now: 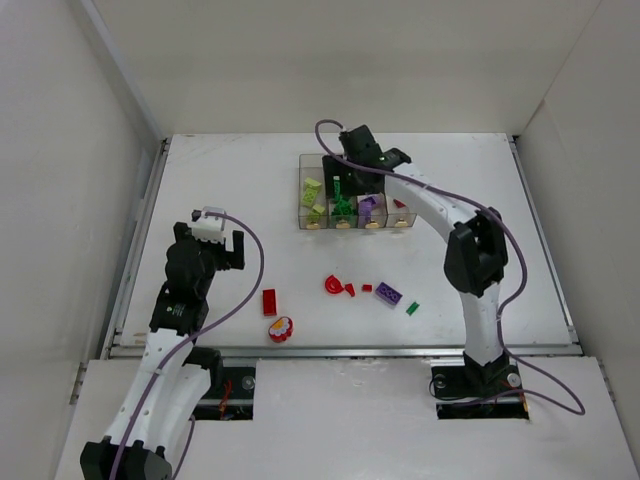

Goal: Sort the legos into containers by color

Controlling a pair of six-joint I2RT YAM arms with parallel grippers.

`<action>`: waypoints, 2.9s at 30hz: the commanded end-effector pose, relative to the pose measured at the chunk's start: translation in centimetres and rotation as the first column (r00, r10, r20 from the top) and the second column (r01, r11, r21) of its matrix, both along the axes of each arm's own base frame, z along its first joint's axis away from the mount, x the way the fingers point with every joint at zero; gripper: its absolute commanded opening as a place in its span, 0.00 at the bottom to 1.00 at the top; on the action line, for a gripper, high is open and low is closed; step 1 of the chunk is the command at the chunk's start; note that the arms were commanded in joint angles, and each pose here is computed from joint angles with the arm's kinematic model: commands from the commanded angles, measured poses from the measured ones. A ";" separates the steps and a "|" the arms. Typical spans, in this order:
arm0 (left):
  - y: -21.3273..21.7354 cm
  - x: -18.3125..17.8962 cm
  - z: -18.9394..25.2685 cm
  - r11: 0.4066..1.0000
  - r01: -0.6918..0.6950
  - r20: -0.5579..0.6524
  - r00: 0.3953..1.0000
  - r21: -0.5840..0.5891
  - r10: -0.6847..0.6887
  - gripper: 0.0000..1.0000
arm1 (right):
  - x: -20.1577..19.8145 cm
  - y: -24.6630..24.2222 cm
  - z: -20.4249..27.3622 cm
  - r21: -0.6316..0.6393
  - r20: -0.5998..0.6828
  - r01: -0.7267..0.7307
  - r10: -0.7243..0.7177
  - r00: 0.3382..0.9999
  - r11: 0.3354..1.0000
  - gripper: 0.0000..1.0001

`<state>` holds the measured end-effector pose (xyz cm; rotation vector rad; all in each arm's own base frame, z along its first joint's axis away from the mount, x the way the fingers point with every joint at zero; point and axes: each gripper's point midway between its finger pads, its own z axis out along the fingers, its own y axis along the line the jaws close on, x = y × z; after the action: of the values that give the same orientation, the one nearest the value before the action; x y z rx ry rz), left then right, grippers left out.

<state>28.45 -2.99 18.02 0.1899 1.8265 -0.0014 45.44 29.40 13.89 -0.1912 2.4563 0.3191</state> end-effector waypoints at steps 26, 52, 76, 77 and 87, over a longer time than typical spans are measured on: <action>10.7 -4.0 10.5 0.818 -0.565 0.315 0.762 -0.106 0.566 1.00 | -24.1 19.7 -7.2 -0.075 -0.164 -0.365 0.350 0.922 0.928 0.97; 7.2 -4.3 9.8 0.923 -0.371 0.280 0.879 -0.103 0.385 1.00 | -18.9 17.1 -1.9 -0.076 0.009 -0.255 0.257 0.966 0.964 0.00; -6.6 -5.6 1.0 0.646 0.702 -0.214 0.709 0.299 -0.672 0.96 | 4.9 -16.0 -0.1 -0.388 0.078 0.214 -0.200 0.977 0.896 0.18; -6.5 -6.8 -0.2 0.607 0.745 -0.284 0.667 0.276 -0.689 0.96 | 5.0 -16.5 -0.7 -0.395 0.066 0.219 -0.210 0.976 0.892 0.21; -7.0 -11.0 -4.7 0.083 0.934 -0.561 0.278 0.347 -0.780 0.99 | 4.1 -16.5 -0.1 -0.389 0.057 0.191 -0.183 0.981 0.901 0.88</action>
<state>19.64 -9.28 12.45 1.6431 1.7744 -0.2372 49.11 12.64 9.09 -0.1431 2.5645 -0.3120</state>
